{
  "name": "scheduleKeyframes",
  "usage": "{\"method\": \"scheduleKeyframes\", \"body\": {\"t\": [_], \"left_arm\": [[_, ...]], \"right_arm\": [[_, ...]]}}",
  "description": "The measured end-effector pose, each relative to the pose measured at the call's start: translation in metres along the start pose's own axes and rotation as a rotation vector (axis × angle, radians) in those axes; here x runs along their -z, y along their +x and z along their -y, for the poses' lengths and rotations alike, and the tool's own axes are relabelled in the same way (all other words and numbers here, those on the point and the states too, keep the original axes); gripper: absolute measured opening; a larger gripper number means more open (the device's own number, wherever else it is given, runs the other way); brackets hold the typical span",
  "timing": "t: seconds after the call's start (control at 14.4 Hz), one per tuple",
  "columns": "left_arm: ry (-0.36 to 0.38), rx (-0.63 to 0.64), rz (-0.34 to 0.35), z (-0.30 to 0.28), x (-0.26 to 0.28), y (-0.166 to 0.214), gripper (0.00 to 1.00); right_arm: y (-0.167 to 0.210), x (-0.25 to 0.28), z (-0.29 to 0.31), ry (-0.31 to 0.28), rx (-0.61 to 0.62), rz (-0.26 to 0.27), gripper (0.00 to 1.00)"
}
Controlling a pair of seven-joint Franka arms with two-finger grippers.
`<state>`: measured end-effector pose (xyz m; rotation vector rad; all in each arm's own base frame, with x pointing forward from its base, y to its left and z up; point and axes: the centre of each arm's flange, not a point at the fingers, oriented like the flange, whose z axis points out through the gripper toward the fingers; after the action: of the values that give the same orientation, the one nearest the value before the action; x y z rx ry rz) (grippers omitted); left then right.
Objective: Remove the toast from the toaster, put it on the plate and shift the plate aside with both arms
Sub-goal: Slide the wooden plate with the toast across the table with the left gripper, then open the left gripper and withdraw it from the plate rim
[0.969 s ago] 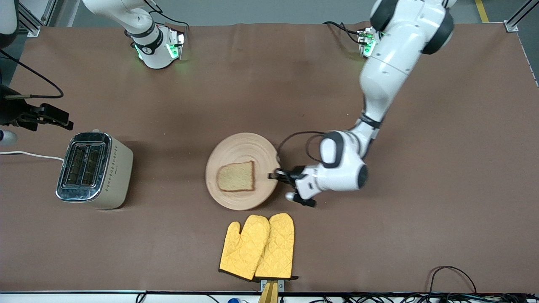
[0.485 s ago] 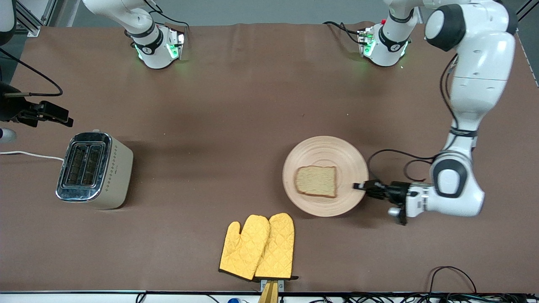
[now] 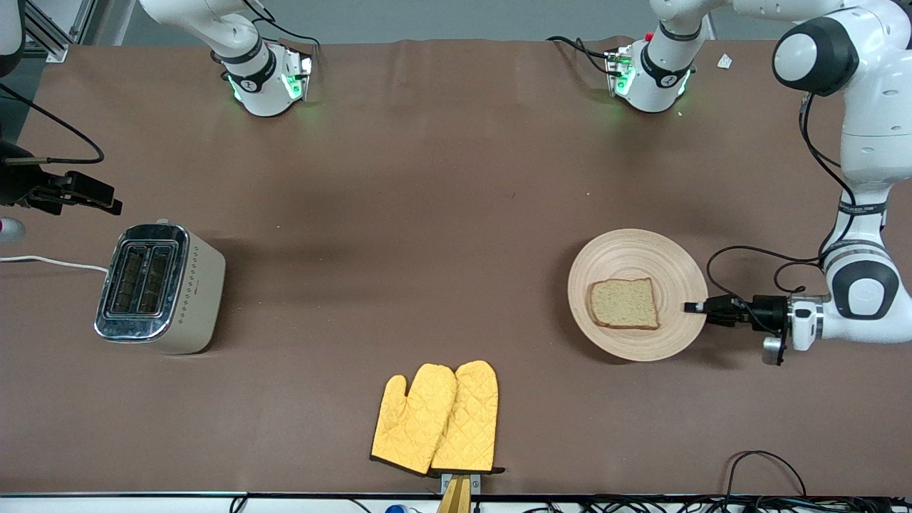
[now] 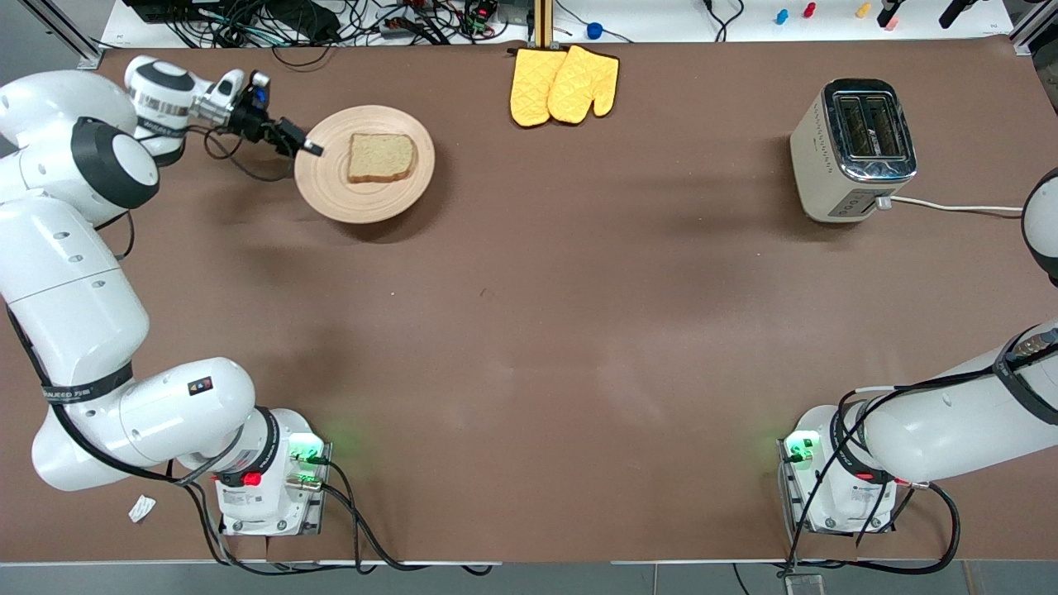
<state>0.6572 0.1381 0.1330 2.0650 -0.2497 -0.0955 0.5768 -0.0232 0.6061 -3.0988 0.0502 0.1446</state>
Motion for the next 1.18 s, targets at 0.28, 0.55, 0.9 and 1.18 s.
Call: {"method": "scheduleKeyframes", "body": {"t": [0.28,0.55,0.9,1.18], "left_arm": [[-0.005,0.013,-0.024,0.029,0.015,-0.018,0.12],[0.027,-0.013,-0.027,0.022,0.027,-0.010,0.47],[0.367,-0.184,0.116,-0.081,0.067,0.055,0.97],[0.655,-0.242,0.162,-0.275,0.029,0.113,1.00]], "right_arm": [[0.000,0.000,0.000,0.000,0.000,0.000,1.00],[0.000,0.000,-0.006,0.001,-0.010,0.000,1.00],[0.000,0.000,-0.010,0.002,-0.017,0.004,1.00],[0.000,-0.001,-0.009,0.002,-0.014,0.005,1.00]]}}
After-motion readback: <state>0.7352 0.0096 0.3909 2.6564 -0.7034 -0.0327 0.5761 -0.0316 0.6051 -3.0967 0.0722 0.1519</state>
